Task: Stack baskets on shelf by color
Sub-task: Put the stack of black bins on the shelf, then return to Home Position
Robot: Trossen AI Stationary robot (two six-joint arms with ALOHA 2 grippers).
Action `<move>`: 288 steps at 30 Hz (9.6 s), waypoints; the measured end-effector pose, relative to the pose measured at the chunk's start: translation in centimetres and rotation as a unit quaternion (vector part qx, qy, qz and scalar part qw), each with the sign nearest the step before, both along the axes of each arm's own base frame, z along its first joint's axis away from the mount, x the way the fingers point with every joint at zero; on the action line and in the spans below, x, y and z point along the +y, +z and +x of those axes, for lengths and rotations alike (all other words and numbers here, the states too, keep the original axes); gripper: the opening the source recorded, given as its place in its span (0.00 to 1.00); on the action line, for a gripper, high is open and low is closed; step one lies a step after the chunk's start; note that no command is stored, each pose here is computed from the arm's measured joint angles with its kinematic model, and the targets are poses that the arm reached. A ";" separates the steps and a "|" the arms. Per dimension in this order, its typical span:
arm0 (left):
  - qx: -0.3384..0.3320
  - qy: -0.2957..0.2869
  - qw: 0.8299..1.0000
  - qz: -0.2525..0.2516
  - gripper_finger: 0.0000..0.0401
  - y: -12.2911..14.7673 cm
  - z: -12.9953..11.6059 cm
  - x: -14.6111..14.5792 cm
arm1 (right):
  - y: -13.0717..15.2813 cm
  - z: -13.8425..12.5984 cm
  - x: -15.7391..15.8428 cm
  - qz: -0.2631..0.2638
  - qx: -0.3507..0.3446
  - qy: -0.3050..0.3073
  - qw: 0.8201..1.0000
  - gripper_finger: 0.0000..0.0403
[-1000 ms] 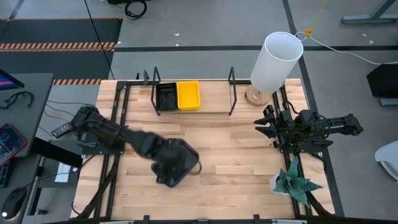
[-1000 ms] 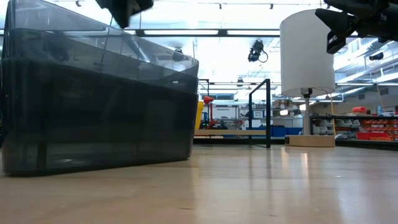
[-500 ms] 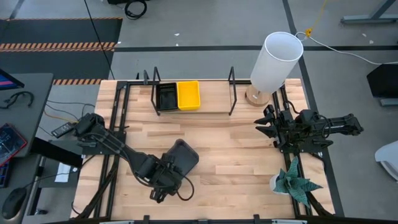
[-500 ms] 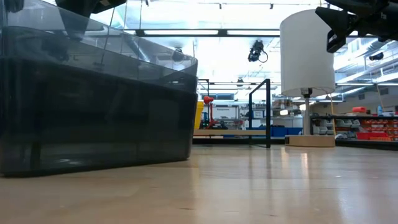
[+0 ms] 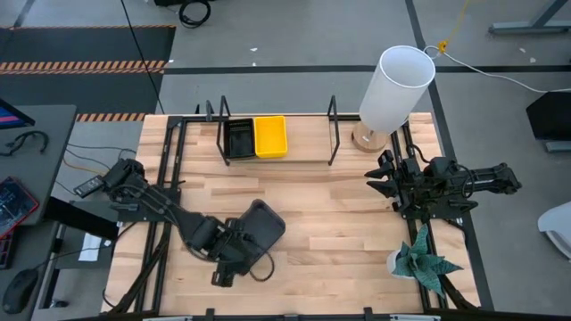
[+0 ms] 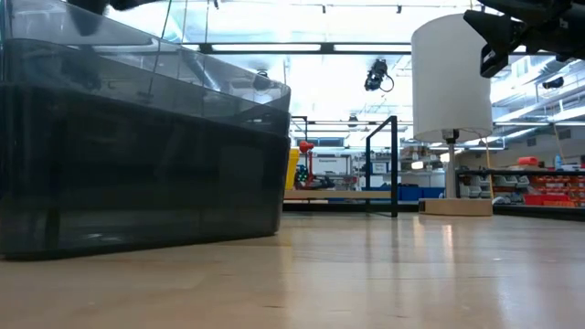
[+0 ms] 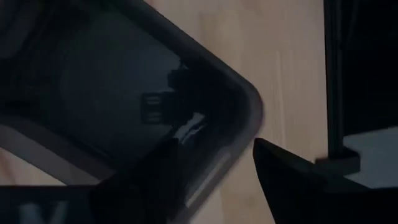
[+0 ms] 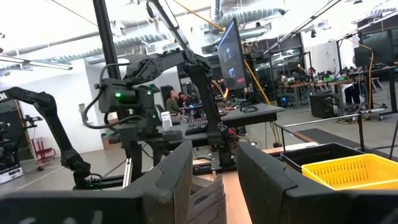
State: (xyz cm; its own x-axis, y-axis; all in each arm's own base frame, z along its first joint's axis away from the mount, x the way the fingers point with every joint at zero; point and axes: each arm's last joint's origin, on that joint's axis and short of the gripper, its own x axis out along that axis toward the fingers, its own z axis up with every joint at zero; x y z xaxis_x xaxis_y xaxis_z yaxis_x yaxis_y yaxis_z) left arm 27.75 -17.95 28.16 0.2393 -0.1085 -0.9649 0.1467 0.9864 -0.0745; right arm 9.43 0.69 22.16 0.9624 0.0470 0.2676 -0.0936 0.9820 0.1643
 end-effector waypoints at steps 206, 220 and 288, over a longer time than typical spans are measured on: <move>-0.550 0.161 0.819 -0.029 0.04 -6.6 -14.6 15.5 | -0.2 0.1 0.0 -0.001 0.010 0.000 1.000 0.32; -0.567 0.131 0.812 -0.042 0.03 -11.2 -15.4 15.0 | -3.3 0.3 0.0 -0.014 0.171 0.000 0.985 0.32; -0.589 0.144 0.793 -0.064 0.06 -11.8 -15.5 15.0 | -3.3 0.3 -0.1 -0.002 0.173 -0.025 0.985 0.32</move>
